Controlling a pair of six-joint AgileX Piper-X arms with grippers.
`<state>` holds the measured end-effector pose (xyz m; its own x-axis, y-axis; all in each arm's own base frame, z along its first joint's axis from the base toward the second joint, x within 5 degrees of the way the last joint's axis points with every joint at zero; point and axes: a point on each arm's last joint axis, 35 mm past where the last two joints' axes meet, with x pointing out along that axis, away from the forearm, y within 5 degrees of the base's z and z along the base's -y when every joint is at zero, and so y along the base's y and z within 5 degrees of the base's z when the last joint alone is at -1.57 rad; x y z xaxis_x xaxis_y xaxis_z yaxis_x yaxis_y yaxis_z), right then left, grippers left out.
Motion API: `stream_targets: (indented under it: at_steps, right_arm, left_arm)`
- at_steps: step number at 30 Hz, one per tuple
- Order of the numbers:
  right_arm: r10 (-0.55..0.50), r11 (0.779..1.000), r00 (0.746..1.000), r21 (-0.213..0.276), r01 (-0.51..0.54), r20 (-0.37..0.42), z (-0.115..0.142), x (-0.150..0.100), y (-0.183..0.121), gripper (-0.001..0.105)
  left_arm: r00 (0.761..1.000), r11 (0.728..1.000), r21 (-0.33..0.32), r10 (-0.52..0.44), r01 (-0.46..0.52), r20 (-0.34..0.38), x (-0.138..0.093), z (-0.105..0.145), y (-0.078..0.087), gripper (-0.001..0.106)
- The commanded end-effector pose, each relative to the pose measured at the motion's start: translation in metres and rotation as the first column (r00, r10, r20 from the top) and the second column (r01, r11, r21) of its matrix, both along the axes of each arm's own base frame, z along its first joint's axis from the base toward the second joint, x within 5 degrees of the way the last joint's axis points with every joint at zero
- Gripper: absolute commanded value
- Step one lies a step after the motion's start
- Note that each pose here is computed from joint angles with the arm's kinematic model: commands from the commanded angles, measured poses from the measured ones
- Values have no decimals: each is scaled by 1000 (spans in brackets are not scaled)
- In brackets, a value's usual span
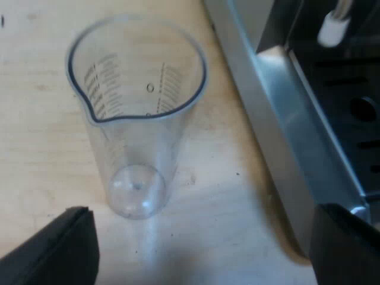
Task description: Pour the beans into the coffee machine
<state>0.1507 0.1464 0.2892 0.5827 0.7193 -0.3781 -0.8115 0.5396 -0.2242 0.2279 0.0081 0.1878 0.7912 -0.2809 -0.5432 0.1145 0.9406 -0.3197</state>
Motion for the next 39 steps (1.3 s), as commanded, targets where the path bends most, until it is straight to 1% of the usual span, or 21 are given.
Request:
stream_targets:
  at_steps: [1,3,6,8,9,11,12,15,17,20,23,25,26,28,30,31,33,35,37,38,39]
  right_arm:
    - [-6,1000,1000,28,6,-6,3,0,1,69]
    - [-14,999,1000,37,15,-18,3,0,1,69]
    - [-25,999,1000,34,25,-15,3,1,0,69]
    - [-95,995,995,36,95,-21,2,2,-1,69]
    - [-118,992,993,38,119,-23,2,3,-2,69]
    - [-183,982,983,45,184,-25,4,4,-3,69]
    - [-188,981,982,48,189,-24,5,5,-3,69]
    - [-200,978,980,54,200,-14,15,6,-3,69]
    - [-247,968,969,40,247,-3,25,7,-4,69]
    - [-281,959,960,33,281,5,38,9,-7,69]
    - [-326,944,945,41,326,0,51,15,-15,69]
    - [-344,938,939,39,344,-1,53,17,-18,69]
    - [-395,918,919,45,395,-13,61,23,-28,67]
    - [-432,900,901,54,434,-39,65,28,-37,62]
    - [-454,888,890,62,456,-51,69,31,-44,57]
    - [-476,875,878,70,479,-60,75,36,-54,51]
    - [-501,860,863,75,505,-63,80,39,-63,50]
    - [-546,832,836,87,549,-55,87,42,-74,50]
    - [-576,812,816,85,578,-45,91,42,-83,50]
    - [-590,803,807,79,591,-37,92,41,-87,50]
    - [-595,800,803,78,595,-33,92,41,-89,50]
  left_arm:
    - [999,1000,0,4,-4,37,-8,14,-2,74]
    - [997,1000,2,2,-2,71,-14,25,-2,74]
    - [990,1000,7,1,-2,139,-27,44,-3,74]
    - [981,1000,12,0,-3,192,-36,59,-4,74]
    - [981,1000,12,0,-3,193,-37,61,-4,74]
    - [972,1000,17,-1,-3,235,-46,78,-5,74]
    - [970,1000,19,0,-5,241,-49,81,-5,74]
    - [954,1000,23,0,-7,298,-55,100,-6,74]
    - [937,1000,28,-2,-9,350,-59,115,-6,74]
    - [918,999,31,-3,-10,397,-60,133,-6,74]
    - [903,999,34,-5,-11,431,-60,147,-6,74]
    - [896,999,35,-5,-12,445,-61,153,-6,74]
    - [889,999,36,-6,-12,457,-61,158,-6,74]
    - [882,999,38,-6,-13,471,-62,164,-6,74]
    - [874,999,40,-16,-4,486,-62,170,-7,74]
    - [868,999,40,-28,9,496,-63,175,-7,74]
    - [856,999,41,-38,19,516,-64,184,-8,74]
    - [845,999,43,-38,18,533,-65,191,-8,74]
    - [833,999,45,-39,17,552,-67,199,-8,74]
    - [824,999,47,-40,16,564,-68,205,-8,74]
    - [823,999,47,-40,16,566,-68,206,-8,74]
